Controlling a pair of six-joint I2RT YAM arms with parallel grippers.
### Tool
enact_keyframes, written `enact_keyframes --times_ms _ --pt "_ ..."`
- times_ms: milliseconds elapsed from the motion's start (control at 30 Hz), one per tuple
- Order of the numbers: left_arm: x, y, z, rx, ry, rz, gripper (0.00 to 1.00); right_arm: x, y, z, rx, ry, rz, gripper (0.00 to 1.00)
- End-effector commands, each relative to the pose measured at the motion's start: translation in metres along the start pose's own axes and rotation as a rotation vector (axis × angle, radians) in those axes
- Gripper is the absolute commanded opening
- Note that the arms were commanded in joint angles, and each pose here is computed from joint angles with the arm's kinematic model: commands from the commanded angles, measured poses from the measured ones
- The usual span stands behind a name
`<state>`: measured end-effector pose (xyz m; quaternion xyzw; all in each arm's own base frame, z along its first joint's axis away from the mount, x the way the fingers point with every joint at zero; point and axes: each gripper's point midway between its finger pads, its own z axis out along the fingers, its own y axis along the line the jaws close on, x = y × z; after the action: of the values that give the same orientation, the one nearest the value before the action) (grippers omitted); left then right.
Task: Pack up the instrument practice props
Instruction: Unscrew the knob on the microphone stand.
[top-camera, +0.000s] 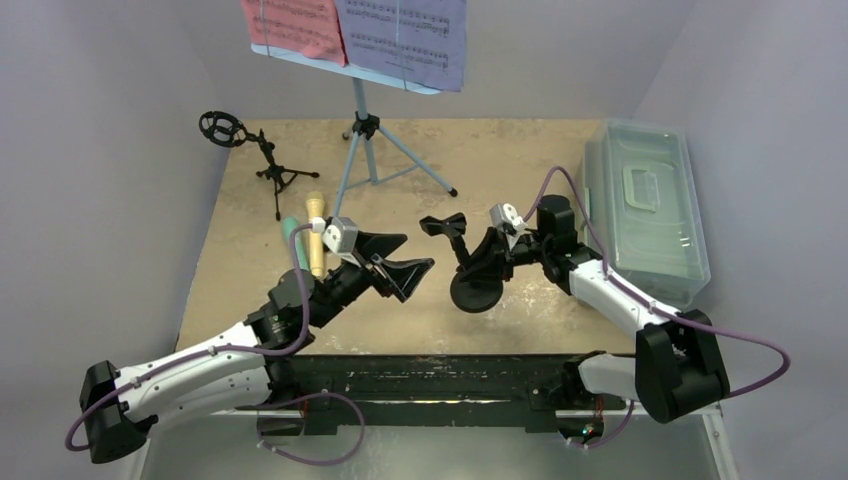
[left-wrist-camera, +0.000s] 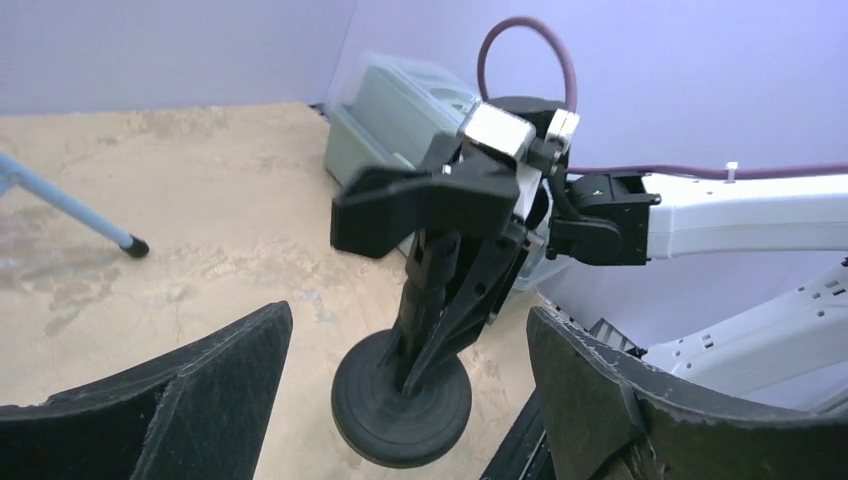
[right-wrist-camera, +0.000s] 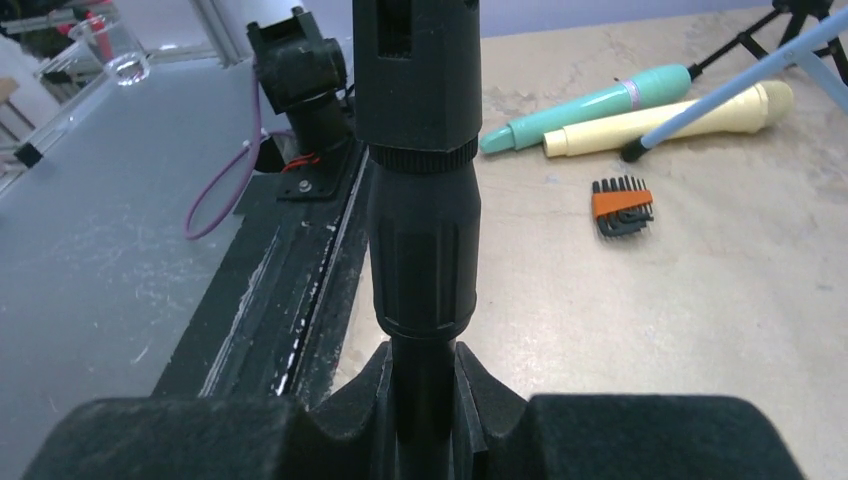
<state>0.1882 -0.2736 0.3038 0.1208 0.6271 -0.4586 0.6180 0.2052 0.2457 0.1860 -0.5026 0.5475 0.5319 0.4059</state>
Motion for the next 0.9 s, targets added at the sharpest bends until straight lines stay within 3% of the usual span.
enact_keyframes --times_ms 0,100,233,333,533,867 --pt "-0.050 -0.025 0.000 0.077 -0.082 0.084 0.85 -0.010 0.009 -0.001 -0.077 -0.022 -0.156 0.00" --pt "-0.035 -0.026 0.002 0.096 -0.038 0.085 0.85 -0.011 0.011 0.000 -0.082 -0.025 -0.147 0.00" --pt "0.005 -0.043 0.008 0.261 0.010 0.099 0.84 -0.018 0.010 0.000 -0.073 -0.045 -0.107 0.00" --pt "0.032 -0.040 0.017 0.295 0.027 0.149 0.89 -0.017 0.011 0.001 -0.074 -0.049 -0.091 0.00" --pt "0.044 -0.023 0.043 0.241 -0.029 0.253 0.88 -0.016 0.010 0.001 -0.072 -0.047 -0.078 0.00" --pt "0.049 -0.021 0.062 0.234 -0.097 0.201 0.74 -0.014 0.007 0.002 -0.062 -0.043 -0.061 0.00"
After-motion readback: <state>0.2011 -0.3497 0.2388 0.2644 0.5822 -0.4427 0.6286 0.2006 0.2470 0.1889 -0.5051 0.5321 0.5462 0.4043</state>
